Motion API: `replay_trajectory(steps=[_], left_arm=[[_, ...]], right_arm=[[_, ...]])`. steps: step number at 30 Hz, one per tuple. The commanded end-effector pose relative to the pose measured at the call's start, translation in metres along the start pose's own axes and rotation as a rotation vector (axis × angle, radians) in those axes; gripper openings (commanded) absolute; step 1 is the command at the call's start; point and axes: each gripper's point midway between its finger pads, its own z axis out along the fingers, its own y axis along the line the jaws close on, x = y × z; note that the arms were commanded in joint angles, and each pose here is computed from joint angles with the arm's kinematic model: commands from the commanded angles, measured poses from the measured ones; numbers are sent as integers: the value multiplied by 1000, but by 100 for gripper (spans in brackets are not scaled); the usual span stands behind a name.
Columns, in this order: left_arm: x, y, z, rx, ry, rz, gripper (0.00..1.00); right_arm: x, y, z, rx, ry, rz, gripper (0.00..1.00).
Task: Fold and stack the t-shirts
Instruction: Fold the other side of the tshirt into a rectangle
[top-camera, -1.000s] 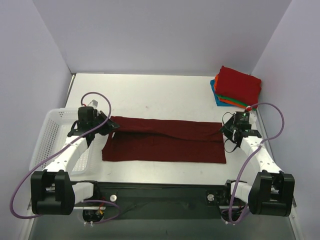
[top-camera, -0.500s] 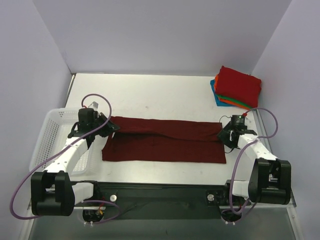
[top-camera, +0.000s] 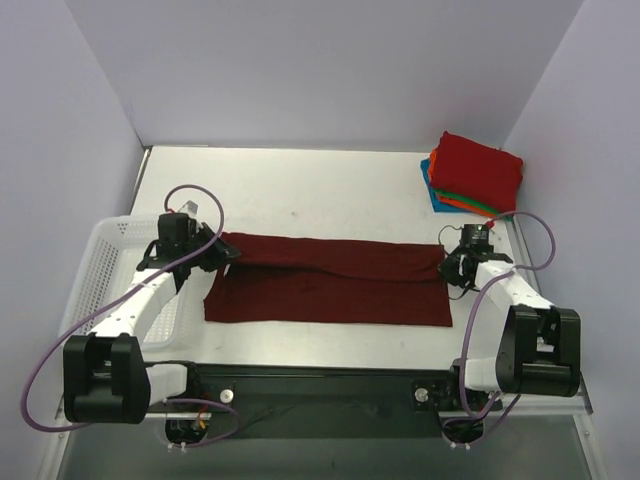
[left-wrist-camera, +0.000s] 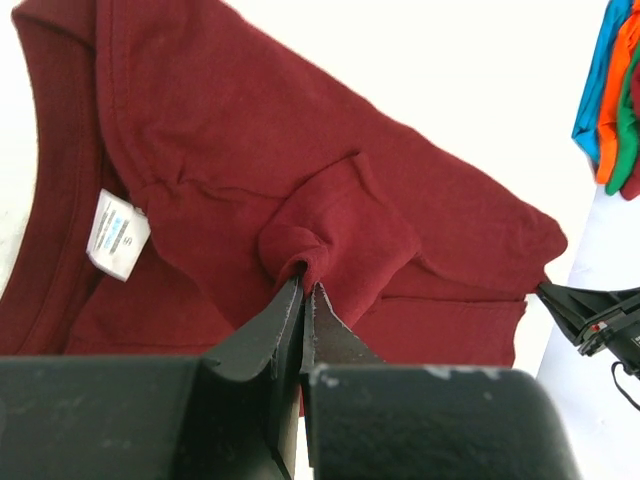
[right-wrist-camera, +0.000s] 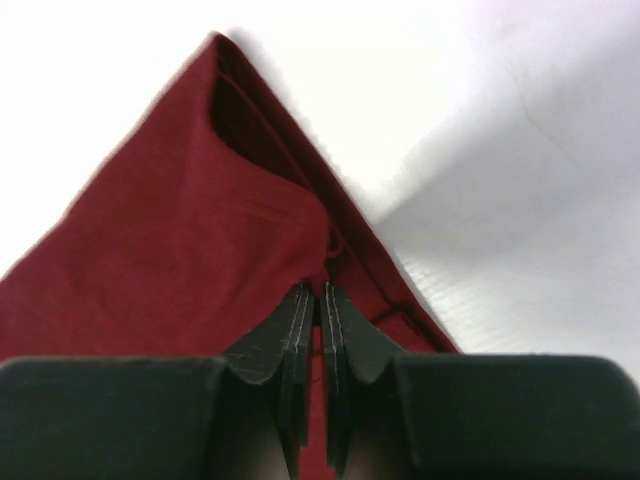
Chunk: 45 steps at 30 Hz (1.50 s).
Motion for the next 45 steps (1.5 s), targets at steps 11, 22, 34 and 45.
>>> replay_trajectory(steps=[11,22,34,45], left_arm=[[-133,-105,18,155,-175,46,0],[-142,-108,18,160,-166,83,0],[-82,-56,6,73,-105,39,0],[-56,-35,-5,39,-92,43,0]], right_arm=[[-110,83,-17,-83,-92,-26,0],[-106,90,0,-85,-32,-47,0],[-61,48,-9,-46,-9,-41,0],[-35,22,-15,-35,-1,-33,0]])
